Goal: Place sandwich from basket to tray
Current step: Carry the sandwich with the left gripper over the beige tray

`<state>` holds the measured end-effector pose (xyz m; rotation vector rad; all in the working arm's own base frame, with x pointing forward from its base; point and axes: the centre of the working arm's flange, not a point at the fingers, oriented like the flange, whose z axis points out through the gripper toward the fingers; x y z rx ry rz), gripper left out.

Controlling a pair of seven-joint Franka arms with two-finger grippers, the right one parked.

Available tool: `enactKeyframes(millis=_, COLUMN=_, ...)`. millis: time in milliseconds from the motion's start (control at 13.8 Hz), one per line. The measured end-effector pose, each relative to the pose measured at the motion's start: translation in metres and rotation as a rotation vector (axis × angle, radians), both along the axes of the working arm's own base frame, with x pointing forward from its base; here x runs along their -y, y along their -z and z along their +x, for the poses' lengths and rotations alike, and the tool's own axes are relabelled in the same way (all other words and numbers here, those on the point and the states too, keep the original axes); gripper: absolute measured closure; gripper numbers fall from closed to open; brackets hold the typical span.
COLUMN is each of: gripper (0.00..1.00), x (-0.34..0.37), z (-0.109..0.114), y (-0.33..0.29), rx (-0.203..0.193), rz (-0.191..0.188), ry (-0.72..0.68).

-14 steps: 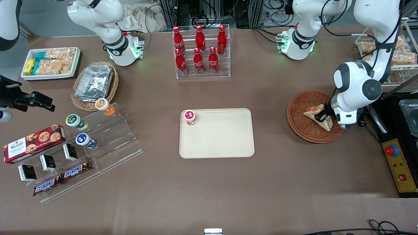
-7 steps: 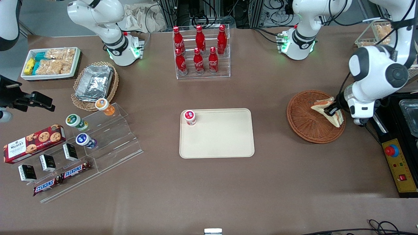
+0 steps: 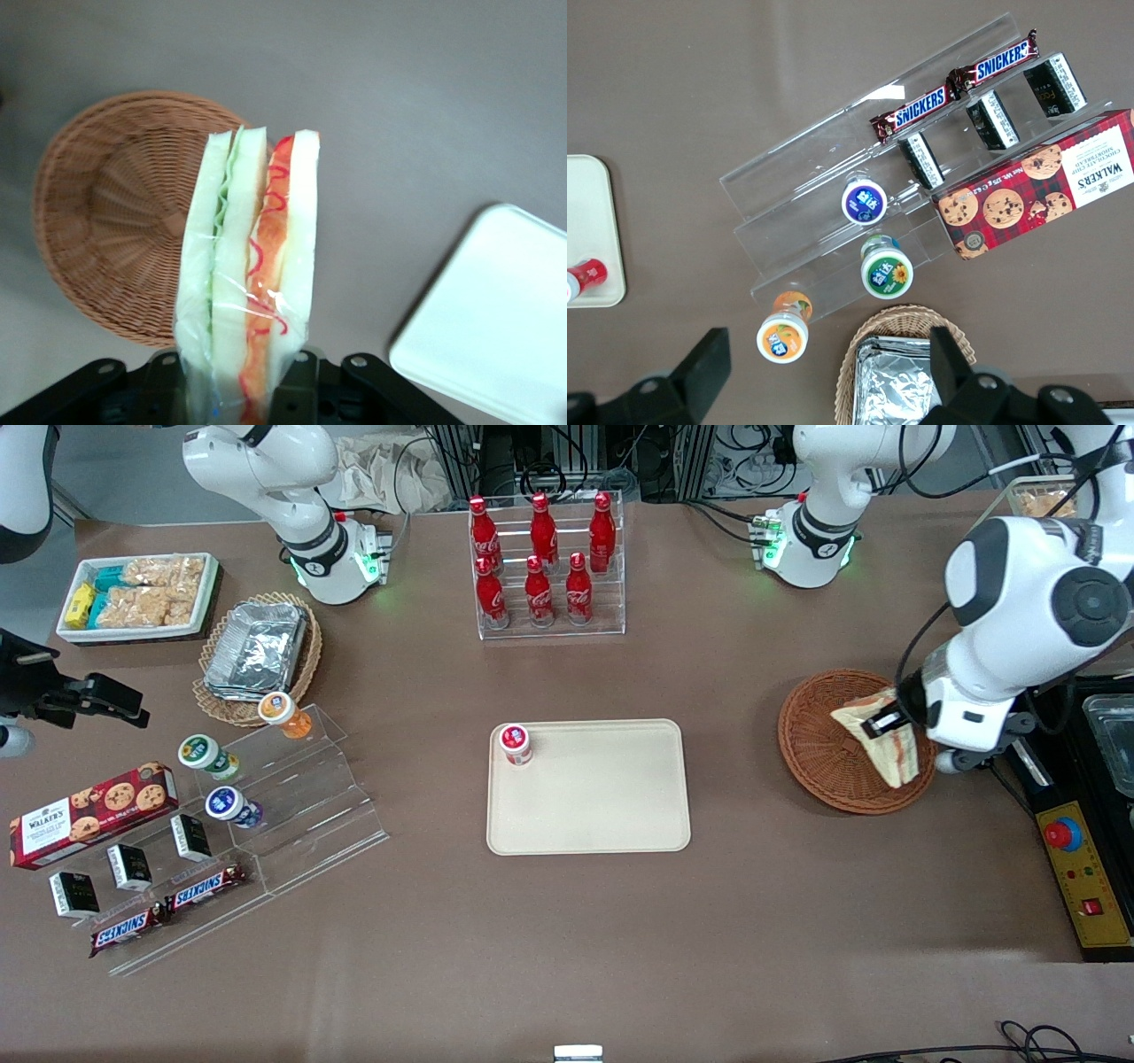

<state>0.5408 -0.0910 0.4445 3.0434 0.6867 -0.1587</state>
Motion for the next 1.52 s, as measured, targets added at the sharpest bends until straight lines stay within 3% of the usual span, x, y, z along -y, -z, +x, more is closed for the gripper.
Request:
enactKeyframes(millis=289, gripper=0.73, x=0.076, z=0.013, y=0.010, rx=-0.009, rz=-0.020, ry=0.135)
enactKeyframes(millis=796, gripper=0.71, x=0.195, z=0.015, y=0.077, rx=-0.051, rz=-0.087, ry=0.335)
enactKeyframes(millis=1086, gripper=0.71, x=0.229, z=0.015, y=0.144, rx=-0.039, rz=-0.080, ry=0.404)
enactKeyframes(millis=1375, gripper=0.70, x=0.235, z=0.012, y=0.192, rx=-0.071, rz=-0.053, ry=0.444)
enactKeyframes(millis=1520, gripper=0.70, x=0.239, z=0.011, y=0.202, rx=-0.066, rz=-0.047, ry=0.460)
